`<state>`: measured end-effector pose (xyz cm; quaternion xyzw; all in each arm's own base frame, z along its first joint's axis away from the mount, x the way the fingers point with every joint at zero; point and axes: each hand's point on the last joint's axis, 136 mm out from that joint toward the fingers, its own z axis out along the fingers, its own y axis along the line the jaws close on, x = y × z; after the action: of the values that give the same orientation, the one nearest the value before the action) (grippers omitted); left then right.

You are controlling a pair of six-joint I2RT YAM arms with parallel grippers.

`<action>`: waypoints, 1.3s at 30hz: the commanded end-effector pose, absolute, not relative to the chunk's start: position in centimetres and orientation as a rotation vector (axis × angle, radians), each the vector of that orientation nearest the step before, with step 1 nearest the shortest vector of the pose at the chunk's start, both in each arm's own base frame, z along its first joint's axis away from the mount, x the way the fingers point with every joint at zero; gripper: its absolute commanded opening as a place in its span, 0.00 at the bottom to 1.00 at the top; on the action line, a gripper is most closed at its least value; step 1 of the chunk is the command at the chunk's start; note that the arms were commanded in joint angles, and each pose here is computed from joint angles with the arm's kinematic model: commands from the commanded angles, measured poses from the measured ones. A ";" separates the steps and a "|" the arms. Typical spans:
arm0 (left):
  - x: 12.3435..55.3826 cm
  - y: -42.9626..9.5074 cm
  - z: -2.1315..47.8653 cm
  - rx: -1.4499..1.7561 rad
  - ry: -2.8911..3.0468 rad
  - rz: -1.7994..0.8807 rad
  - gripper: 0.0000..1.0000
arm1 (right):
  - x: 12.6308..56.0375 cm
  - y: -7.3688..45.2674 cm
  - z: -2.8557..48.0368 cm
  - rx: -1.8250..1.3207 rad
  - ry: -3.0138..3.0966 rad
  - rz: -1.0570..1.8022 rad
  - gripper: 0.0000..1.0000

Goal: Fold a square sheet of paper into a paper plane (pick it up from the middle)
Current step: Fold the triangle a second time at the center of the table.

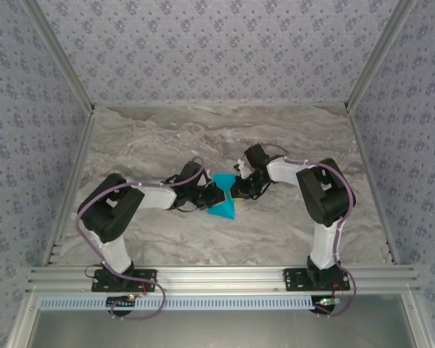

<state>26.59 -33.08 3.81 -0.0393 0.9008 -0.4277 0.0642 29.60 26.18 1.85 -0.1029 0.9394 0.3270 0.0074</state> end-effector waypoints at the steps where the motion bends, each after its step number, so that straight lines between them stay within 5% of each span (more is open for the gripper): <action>1: 26.6 -33.2 3.4 -0.100 2.750 -1.236 0.11 | 29.4 25.7 0.7 -0.333 2.979 0.974 0.09; 21: 25.2 -31.4 1.1 -0.139 2.836 -1.097 0.10 | 29.5 25.6 0.3 -0.336 2.993 0.956 0.11; 39: 24.3 -29.8 -0.7 -0.205 2.903 -0.904 0.08 | 30.3 25.1 3.2 -0.308 2.931 0.984 0.24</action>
<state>25.90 -31.94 1.90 -0.0520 0.9286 -0.3605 0.0715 30.65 25.28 2.47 -0.0934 0.9437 0.3169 0.0177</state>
